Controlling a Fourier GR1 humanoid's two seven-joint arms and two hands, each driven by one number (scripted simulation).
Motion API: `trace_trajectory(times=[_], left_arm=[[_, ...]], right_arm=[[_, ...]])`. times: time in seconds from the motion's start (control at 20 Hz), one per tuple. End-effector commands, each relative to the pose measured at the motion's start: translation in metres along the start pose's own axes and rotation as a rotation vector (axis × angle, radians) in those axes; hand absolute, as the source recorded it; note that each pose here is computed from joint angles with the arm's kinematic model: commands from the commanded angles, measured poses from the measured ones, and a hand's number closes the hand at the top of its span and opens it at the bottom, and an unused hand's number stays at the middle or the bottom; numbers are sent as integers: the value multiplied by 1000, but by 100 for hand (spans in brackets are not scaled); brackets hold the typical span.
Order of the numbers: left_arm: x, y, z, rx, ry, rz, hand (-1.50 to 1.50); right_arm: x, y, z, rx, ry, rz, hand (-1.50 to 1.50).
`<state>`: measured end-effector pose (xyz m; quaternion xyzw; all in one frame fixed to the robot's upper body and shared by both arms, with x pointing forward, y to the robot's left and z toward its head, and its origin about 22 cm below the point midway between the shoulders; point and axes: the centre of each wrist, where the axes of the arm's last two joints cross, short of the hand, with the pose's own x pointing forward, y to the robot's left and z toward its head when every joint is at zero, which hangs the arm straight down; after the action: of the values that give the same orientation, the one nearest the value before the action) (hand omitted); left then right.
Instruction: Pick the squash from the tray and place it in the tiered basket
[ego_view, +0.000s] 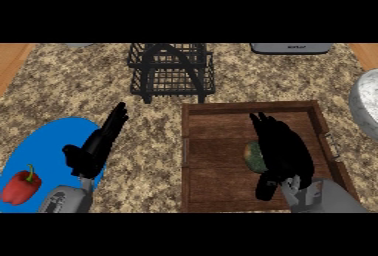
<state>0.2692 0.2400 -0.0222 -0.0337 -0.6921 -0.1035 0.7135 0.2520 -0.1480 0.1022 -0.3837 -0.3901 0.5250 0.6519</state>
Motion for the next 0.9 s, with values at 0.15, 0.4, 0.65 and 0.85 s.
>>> trace_trajectory(times=[0.15, 0.4, 0.65, 0.85], left_arm=[[-12, -12, 8, -8, -4, 1, 0], [22, -1, -22, 4, -3, 1, 0], [-10, -17, 1, 6, 2, 7, 0], [2, -8, -1, -8, 9, 13, 0]], right_arm=[[-8, 29, -10, 32, 100, 9, -150], [8, 44, -16, 56, 85, 17, -150], [-14, 34, -23, 26, 33, -33, 150], [-28, 32, -29, -66, -67, -75, 150]])
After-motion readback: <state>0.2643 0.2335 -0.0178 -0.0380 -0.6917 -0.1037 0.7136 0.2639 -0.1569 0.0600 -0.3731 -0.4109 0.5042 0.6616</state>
